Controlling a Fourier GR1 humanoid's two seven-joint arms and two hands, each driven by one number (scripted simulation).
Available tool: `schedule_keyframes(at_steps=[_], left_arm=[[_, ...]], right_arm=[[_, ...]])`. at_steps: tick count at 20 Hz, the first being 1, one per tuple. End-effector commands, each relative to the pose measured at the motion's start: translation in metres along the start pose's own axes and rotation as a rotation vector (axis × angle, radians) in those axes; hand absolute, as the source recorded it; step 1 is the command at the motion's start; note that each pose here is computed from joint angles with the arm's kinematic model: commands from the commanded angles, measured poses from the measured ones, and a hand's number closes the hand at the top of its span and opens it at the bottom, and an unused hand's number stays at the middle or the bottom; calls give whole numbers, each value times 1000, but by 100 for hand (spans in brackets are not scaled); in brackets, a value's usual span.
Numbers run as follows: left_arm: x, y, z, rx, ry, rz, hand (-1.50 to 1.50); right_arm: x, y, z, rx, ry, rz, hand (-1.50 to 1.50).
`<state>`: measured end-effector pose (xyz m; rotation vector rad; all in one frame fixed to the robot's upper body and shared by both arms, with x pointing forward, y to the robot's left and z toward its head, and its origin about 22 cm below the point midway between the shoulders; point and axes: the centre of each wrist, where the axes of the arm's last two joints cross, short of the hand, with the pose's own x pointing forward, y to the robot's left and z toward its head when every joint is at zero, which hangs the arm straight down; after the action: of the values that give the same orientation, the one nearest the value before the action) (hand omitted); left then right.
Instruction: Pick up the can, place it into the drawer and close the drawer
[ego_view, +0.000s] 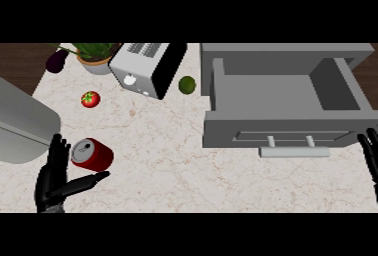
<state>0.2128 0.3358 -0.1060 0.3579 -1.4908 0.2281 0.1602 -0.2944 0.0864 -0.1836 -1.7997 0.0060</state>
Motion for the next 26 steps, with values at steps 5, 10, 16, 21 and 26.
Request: schedule_keyframes(at_steps=[5, 10, 16, 21, 26], left_arm=[[7, -21, -25, -22, 0, 24, -150], [-5, -45, -21, -33, 20, 33, -150], [6, -47, -31, -79, -3, 33, -150], [15, -52, -44, -110, -9, 73, 150], [29, -69, -44, -116, -62, 113, 150]], right_arm=[[5, 6, 11, -3, -20, -14, -150], [8, -7, -1, 3, -5, 12, -150], [-12, 0, 10, -4, -4, -22, -150], [9, 1, 1, 17, -5, -20, -150], [10, -9, 24, 6, -25, -33, -150]])
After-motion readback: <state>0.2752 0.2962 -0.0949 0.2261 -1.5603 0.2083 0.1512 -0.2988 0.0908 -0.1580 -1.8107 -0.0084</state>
